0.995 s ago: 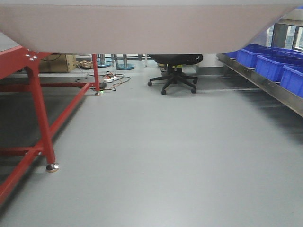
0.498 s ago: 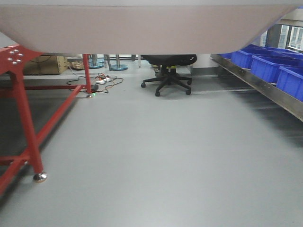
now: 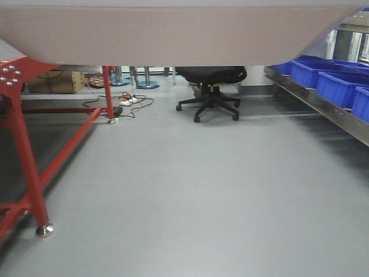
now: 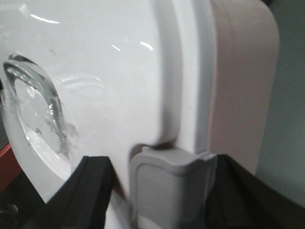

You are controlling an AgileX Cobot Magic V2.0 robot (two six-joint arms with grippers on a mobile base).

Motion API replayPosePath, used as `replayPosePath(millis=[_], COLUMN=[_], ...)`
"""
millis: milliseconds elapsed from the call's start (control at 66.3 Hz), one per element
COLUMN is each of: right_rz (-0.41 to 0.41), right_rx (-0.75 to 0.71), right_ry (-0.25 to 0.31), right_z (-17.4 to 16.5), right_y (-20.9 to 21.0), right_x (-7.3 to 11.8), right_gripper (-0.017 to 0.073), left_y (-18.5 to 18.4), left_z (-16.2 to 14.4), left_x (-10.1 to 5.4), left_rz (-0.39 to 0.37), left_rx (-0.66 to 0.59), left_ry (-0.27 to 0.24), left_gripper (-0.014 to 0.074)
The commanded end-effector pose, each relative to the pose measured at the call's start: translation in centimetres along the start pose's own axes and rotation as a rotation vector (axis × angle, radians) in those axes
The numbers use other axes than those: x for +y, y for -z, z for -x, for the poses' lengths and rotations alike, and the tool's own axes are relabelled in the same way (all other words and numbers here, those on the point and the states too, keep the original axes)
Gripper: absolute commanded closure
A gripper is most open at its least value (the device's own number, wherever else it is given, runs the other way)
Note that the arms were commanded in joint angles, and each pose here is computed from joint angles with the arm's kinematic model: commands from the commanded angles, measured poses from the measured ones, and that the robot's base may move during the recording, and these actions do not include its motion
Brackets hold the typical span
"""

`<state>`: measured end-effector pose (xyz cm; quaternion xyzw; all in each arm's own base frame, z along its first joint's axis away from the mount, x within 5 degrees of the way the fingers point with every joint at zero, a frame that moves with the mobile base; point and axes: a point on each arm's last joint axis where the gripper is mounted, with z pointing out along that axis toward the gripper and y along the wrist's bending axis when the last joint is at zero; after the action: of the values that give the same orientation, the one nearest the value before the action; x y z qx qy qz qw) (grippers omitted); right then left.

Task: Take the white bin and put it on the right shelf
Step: 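Drive the base past the red table frame carrying the bin, then turn the base toward the steel rack of blue crates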

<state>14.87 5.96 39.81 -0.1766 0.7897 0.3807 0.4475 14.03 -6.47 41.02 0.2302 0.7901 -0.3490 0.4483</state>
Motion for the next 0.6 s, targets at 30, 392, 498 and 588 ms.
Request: replayPosePath(millis=[30,392,498,588], right_rz=[0.272,0.272,0.272,0.271], right_rx=[-0.095,-0.095,-0.095,-0.095], right_ry=[-0.044,-0.044,-0.044,-0.044], right_z=[1.39,1.39,1.39,1.40], right_y=[0.95,0.95,0.95,0.93], right_x=[3.51,3.51,3.51,3.48], right_gripper=[0.0169,0.0169,0.0169,0.0169], left_y=[0.71,0.71,0.71,0.71], left_z=[1.44,1.44,1.44,1.45], left_x=[-2.99,-2.99,-2.99,-2.99], left_rz=[-0.246,-0.246,-0.246,-0.246], left_rx=[-0.097,-0.097,-0.097,-0.098], left_ry=[0.036,0.036,0.036,0.037], left_gripper=[0.0344,0.0344,0.0344,0.0344])
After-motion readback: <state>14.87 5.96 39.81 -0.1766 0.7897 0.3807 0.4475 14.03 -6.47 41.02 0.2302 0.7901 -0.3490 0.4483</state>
